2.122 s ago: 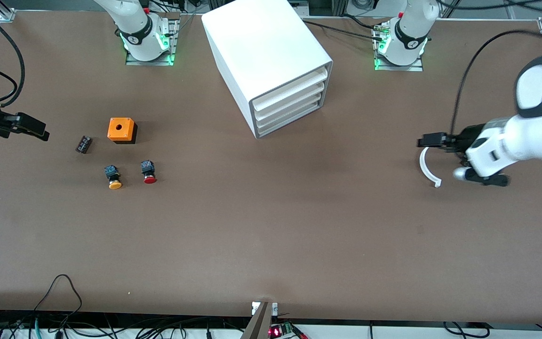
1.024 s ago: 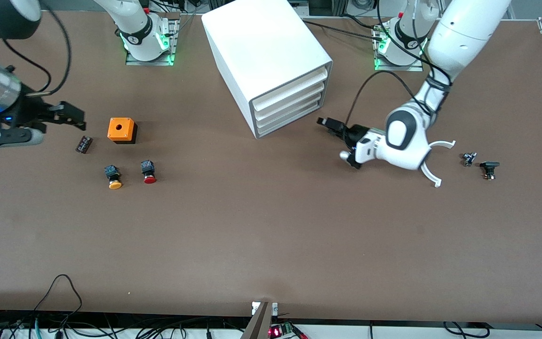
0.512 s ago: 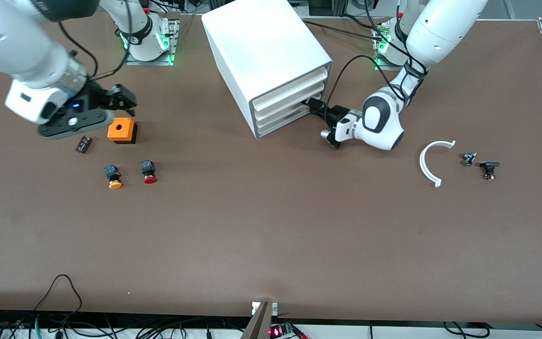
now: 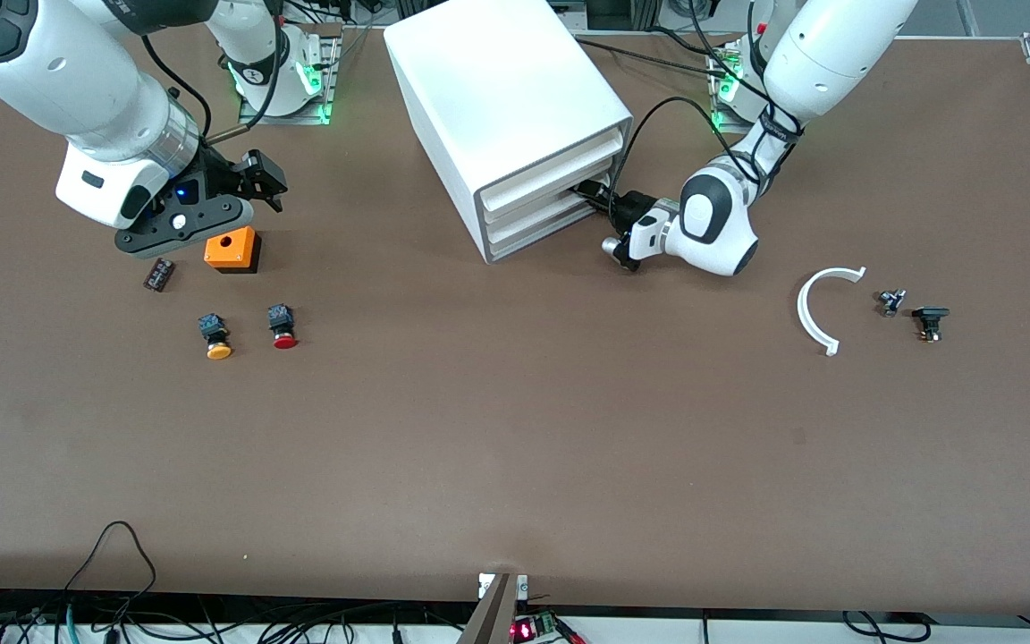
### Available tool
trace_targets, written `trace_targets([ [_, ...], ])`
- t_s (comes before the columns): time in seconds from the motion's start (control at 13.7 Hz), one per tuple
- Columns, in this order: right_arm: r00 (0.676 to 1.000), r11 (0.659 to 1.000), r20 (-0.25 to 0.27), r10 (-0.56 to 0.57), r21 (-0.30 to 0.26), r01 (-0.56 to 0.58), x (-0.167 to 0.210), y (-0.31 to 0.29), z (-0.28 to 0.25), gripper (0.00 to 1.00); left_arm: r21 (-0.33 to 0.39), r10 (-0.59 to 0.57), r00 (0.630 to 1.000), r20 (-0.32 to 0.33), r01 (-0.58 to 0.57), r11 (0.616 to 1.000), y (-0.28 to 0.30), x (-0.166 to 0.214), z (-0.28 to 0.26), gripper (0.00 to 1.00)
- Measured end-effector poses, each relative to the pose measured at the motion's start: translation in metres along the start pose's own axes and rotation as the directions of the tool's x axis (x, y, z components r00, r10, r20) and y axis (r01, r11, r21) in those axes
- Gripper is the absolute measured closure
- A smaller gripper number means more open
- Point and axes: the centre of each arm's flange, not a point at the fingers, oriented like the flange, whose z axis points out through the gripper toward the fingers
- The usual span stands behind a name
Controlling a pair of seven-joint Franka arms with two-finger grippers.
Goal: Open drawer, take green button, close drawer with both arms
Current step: 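Pull the top drawer open with the left gripper while the right gripper approaches, then lower the right gripper into the drawer while the left gripper withdraws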
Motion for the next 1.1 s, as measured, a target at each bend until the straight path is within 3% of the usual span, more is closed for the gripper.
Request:
trace_targets([
  [0.15,1.0,1.0,0.018,-0.005,-0.001,0.005,-0.002,-0.003,0.001,0.0,0.006,-0.001,0.998,-0.058,0.001,1.0,-0.003,0.008,-0.029,0.76],
  [0.51,0.999,1.0,0.027,-0.03,-0.002,0.03,-0.004,-0.015,-0.001,0.0,0.064,0.053,0.954,-0.296,-0.036,0.997,-0.014,0.038,-0.158,0.85],
  [0.66,0.996,0.996,-0.025,-0.091,0.002,0.091,0.007,-0.042,-0.001,0.0,0.096,0.068,0.932,-0.357,-0.036,0.995,-0.014,0.045,-0.185,0.85],
  [0.8,0.979,0.983,-0.091,-0.182,0.017,0.184,0.029,-0.095,0.012,0.0,0.104,0.074,0.928,-0.365,-0.038,0.994,-0.013,0.047,-0.187,0.85],
  [1.1,0.933,0.939,-0.147,-0.328,0.054,0.338,0.061,-0.197,0.057,0.0,0.194,0.118,0.872,-0.475,-0.027,0.981,0.0,0.058,-0.222,0.5],
])
